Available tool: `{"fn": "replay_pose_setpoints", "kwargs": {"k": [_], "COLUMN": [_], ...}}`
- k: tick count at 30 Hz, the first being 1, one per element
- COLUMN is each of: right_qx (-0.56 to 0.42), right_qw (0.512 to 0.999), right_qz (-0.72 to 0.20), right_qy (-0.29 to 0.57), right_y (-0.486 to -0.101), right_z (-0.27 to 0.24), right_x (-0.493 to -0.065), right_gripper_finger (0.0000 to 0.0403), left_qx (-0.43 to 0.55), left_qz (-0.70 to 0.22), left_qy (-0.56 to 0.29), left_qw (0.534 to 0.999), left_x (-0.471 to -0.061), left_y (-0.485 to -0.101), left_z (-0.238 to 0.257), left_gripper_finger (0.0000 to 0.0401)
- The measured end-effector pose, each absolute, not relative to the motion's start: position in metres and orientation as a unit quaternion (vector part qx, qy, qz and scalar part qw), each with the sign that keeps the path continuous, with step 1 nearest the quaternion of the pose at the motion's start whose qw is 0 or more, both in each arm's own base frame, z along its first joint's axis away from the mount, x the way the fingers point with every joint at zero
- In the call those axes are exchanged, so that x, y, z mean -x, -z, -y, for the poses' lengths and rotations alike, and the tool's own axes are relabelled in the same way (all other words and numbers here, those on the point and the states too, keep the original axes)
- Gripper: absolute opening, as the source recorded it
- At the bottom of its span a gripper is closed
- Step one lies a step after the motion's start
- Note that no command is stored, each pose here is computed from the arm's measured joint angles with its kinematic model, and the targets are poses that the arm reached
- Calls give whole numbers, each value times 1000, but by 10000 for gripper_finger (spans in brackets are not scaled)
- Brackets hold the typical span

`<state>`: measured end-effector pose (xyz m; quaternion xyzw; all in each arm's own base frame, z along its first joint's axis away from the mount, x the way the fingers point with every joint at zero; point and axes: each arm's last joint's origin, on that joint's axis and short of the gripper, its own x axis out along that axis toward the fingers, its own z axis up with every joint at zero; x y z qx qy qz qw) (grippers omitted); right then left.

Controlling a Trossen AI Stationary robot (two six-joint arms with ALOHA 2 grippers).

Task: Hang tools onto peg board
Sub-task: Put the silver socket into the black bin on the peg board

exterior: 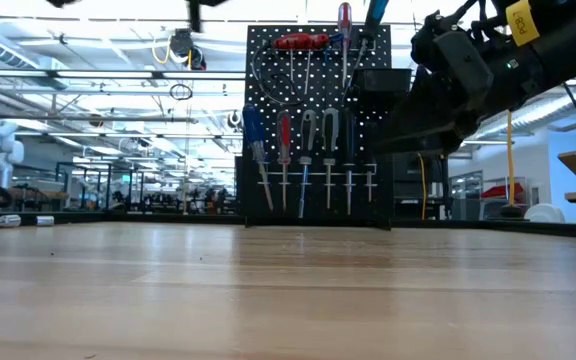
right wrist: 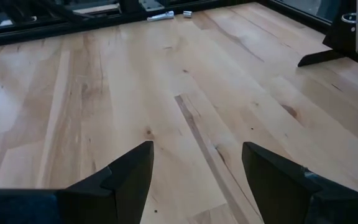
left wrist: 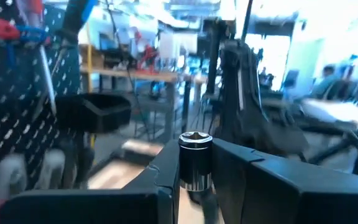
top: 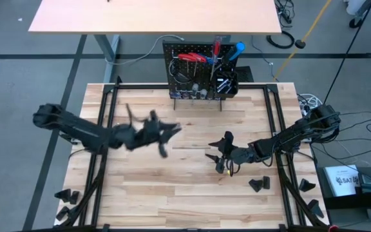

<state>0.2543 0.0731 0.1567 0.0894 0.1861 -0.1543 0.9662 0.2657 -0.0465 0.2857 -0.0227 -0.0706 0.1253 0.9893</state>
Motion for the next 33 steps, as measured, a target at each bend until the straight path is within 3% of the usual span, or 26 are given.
{"fn": "replay_pose_setpoints", "kwargs": {"k": [6,17,26,33], "right_qx": [-94,-94,-84,-81], "right_qw": [967,967,965,965], "right_qz": [-182,-184,-194,-198], "right_qy": [154,152,153,153], "right_y": [-157,-157,-155,-155], "right_z": [-73,-73,-73,-73], "right_x": [-255,-255,-254,-253], "right_gripper_finger": [238,238,238,238], "left_qx": [25,-30,-29,-27], "left_qz": [72,46,-7,-33], "left_qy": [-83,-162,-196,-200], "left_qw": [994,985,980,979], "left_x": [-324,-413,-450,-457], "left_y": [-300,-344,-342,-333], "left_z": [4,-73,-126,-136], "left_gripper_finger": [62,62,62,62]}}
